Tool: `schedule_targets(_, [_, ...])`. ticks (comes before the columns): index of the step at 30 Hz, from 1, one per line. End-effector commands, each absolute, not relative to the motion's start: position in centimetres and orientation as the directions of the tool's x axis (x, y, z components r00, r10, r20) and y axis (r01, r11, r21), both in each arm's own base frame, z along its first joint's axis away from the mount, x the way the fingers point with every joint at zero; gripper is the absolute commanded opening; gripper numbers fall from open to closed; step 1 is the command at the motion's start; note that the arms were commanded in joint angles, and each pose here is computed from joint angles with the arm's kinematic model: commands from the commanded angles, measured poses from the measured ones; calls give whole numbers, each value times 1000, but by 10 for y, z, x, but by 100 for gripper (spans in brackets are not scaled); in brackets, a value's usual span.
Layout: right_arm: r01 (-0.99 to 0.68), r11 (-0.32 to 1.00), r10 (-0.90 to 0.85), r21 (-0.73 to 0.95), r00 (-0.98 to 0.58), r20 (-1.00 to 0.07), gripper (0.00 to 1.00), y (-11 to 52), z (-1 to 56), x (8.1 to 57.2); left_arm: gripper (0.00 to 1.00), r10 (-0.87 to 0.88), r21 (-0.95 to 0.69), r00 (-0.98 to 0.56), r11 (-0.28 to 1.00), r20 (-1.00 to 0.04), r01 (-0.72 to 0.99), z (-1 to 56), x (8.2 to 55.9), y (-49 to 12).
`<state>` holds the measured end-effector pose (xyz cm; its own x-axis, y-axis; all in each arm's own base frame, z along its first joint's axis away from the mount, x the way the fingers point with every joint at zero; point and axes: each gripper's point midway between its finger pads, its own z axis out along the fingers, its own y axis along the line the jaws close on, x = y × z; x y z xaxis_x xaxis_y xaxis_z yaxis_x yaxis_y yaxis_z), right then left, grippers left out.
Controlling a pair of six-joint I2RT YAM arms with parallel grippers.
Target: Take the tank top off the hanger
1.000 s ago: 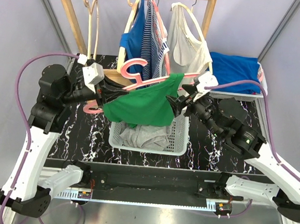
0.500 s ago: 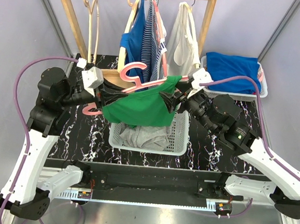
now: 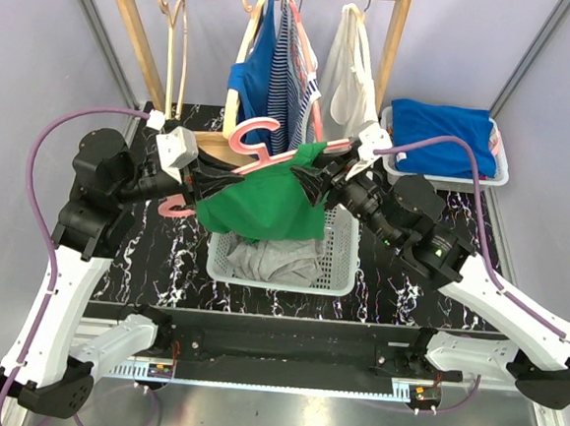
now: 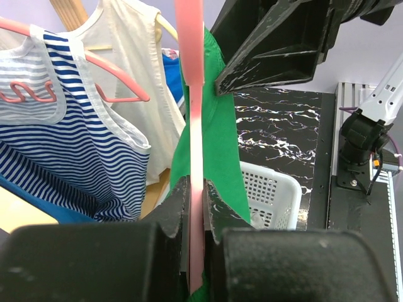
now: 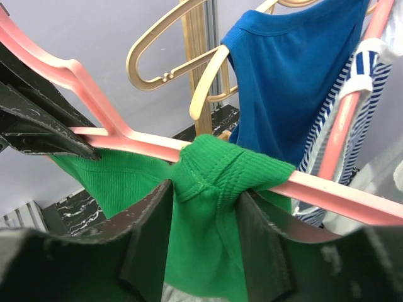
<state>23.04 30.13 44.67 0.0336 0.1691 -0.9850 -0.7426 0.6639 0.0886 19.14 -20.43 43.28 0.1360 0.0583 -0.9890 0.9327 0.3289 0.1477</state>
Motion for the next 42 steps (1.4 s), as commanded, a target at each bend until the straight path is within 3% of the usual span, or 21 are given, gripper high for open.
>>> schedule_targets(1, [-757,640,290,131,80,-954,46,300,483,227,0,27,229,232,308,-972,923,451,182,-206])
schedule_targets(6, [-709,692,297,137,106,-949,15,282,483,231,0,28,233,236,311,-971,921,451,181,-205])
schedule_targets(9, [-668,730,306,145,130,-943,5,263,486,231,0,31,237,240,317,-970,918,450,182,-204])
schedule_targets(13, [-579,799,316,162,174,-933,4,221,489,227,0,32,246,250,324,-968,913,451,180,-203])
schedule_targets(23, [-142,966,244,216,231,-942,6,106,462,238,0,31,245,249,319,-968,916,451,179,-203])
schedule_targets(35, [281,941,121,188,238,-964,4,22,470,242,0,33,254,256,310,-966,916,455,173,-202])
schedule_targets(42, [405,910,9,89,195,-981,3,6,484,249,0,50,268,266,294,-963,917,450,168,-201])
